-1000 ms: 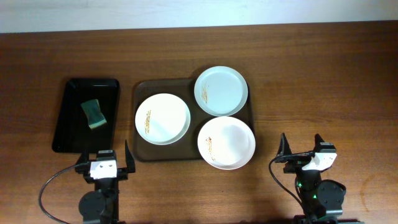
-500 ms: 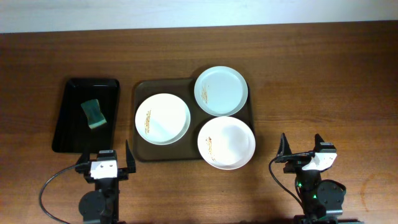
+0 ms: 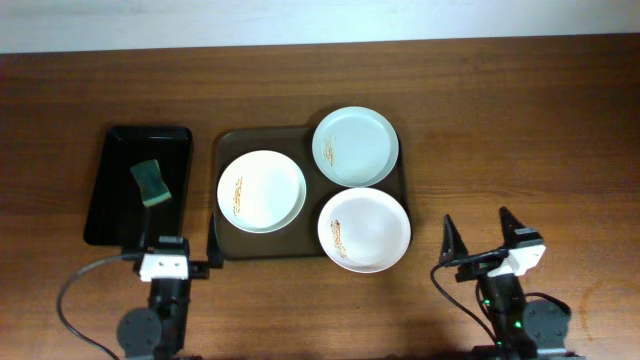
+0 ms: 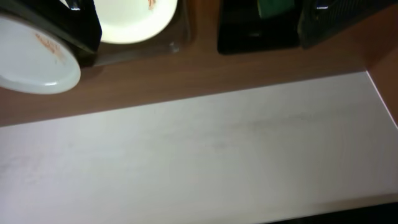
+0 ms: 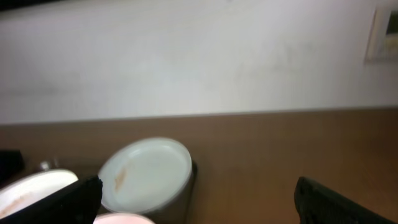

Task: Clean dirty plates on tray and stack at the side
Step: 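Move the right gripper to the rim of the left white plate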

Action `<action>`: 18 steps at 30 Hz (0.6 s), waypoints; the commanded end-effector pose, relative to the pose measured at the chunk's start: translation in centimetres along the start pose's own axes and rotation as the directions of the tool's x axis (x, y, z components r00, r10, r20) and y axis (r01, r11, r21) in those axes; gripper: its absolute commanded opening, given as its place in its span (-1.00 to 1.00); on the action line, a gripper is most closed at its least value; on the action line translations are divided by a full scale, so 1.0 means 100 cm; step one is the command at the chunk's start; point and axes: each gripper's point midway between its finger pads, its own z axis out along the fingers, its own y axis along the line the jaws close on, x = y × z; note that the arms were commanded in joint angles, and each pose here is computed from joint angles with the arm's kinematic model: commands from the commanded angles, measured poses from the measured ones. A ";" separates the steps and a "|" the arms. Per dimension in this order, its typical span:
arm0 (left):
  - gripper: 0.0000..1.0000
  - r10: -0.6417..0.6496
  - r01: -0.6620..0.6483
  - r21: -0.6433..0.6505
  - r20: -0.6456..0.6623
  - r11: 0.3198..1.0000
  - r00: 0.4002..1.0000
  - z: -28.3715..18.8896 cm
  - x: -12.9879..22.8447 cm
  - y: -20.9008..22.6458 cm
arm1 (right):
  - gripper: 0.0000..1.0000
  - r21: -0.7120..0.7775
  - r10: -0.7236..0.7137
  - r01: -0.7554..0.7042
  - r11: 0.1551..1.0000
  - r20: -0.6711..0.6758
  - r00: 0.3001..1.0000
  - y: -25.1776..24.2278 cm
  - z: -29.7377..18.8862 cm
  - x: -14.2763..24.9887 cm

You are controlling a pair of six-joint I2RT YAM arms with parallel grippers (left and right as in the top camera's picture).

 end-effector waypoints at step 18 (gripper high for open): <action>0.98 -0.058 0.209 0.095 -0.781 0.973 0.622 0.165 -0.077 0.016 | 0.97 0.124 0.165 -0.110 0.986 -0.722 0.672 0.003 0.108 -0.105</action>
